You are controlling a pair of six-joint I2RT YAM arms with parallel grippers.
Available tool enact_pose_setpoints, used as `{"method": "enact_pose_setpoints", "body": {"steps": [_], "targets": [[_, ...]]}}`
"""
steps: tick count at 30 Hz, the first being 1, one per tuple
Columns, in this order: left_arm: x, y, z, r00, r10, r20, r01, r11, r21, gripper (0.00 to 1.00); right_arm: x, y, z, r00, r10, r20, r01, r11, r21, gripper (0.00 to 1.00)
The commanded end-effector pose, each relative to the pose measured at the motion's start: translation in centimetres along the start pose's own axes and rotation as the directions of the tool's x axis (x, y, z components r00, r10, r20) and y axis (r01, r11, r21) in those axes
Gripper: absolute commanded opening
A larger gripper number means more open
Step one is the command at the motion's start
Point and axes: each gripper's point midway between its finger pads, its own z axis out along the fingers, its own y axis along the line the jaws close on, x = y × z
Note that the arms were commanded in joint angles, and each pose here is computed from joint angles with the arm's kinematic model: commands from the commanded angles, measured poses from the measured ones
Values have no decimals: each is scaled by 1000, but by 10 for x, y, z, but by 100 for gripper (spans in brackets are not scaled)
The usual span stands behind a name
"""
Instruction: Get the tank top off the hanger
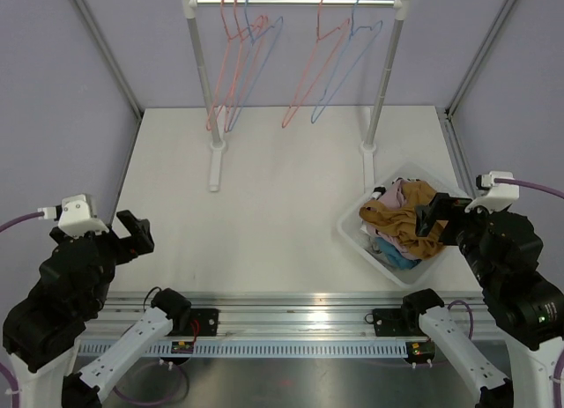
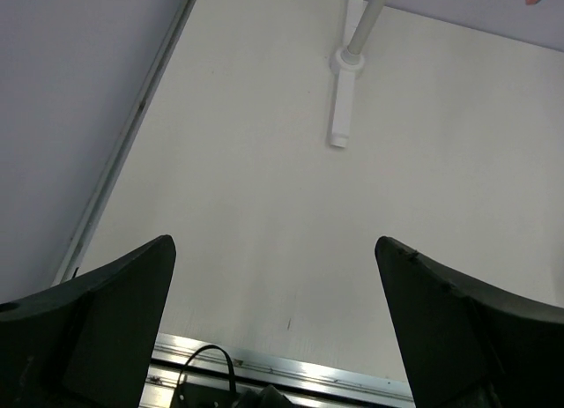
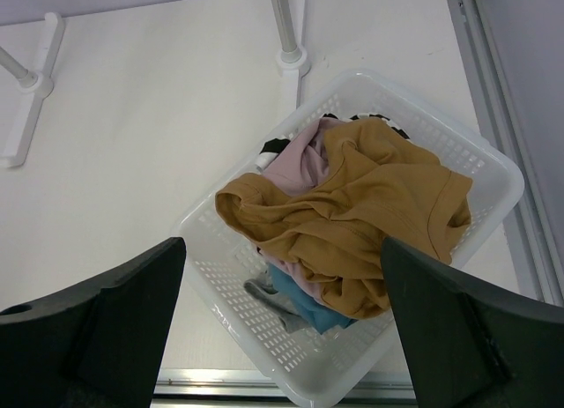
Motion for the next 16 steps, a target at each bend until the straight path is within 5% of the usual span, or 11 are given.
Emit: {"method": "enact_pose_setpoints", "body": {"steps": [1,16], "targets": [[11,15,-4,998,59,-7,-59,998,-32,99,-1,5,4,1000,-12,25,12,999,-31,100],[20,-1,13,998,53,35,-54,998,27,99,14,8,20,1000,-14,-7,14,999,-36,100]]}}
